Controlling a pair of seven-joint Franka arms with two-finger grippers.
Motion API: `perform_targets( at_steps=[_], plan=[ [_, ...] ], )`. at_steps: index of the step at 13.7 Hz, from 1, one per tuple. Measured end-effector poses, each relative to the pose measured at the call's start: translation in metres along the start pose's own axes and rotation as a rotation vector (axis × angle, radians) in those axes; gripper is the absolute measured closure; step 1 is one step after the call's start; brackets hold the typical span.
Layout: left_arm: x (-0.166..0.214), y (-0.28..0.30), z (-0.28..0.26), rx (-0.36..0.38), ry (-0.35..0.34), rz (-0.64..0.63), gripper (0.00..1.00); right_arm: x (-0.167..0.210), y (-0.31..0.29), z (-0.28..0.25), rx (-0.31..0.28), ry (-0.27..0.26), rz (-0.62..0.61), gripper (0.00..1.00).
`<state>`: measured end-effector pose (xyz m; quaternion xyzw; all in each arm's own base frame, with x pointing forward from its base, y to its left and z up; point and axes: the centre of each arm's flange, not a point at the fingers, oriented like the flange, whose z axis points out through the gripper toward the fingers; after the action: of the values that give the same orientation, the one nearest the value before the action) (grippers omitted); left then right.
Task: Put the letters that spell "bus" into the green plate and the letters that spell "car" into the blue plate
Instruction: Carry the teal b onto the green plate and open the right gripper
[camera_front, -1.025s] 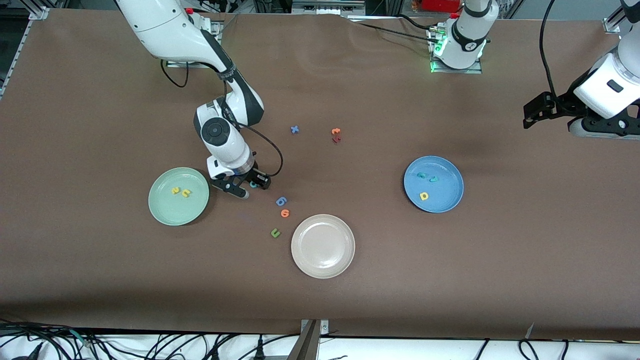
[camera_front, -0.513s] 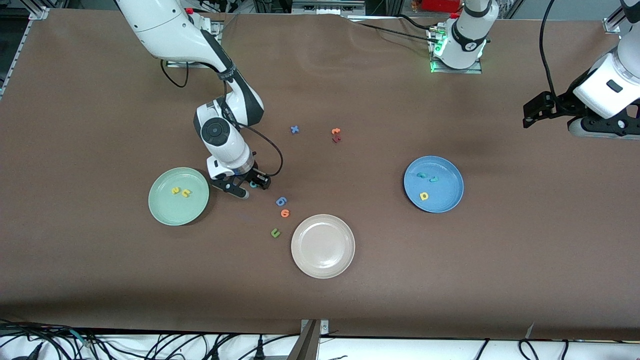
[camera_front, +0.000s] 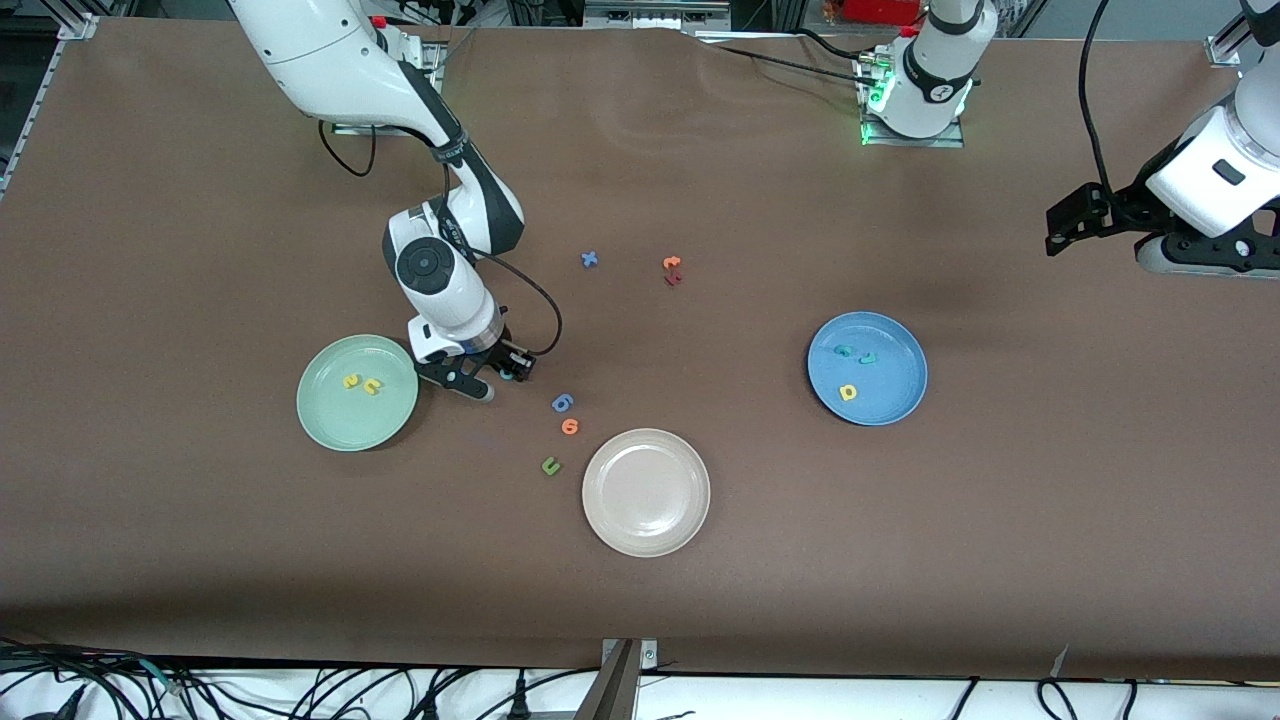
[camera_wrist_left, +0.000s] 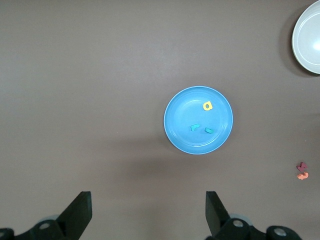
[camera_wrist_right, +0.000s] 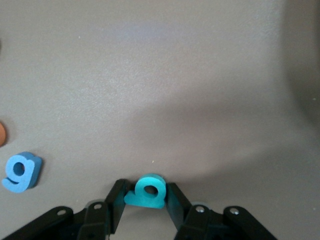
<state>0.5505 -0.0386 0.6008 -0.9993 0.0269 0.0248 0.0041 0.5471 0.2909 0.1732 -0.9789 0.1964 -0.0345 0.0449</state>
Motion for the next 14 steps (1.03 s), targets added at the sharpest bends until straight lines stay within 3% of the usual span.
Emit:
perform_targets(
  at_steps=[1,5,9,14],
  plan=[
    [0.0,0.0,0.0,0.0,0.0,0.0,0.0,0.001,0.0,-0.001,0.0,0.002,-0.004,0.62],
    [0.0,0.0,0.0,0.0,0.0,0.0,0.0,0.02,0.011,-0.008,-0.039,-0.011,-0.085,0.62],
    [0.0,0.0,0.0,0.0,0.0,0.0,0.0,0.087,0.054,-0.064,-0.116,-0.071,-0.264,0.62],
    [0.0,0.0,0.0,0.0,0.0,0.0,0.0,0.153,0.156,-0.093,-0.131,-0.135,-0.475,0.62]
  ],
)
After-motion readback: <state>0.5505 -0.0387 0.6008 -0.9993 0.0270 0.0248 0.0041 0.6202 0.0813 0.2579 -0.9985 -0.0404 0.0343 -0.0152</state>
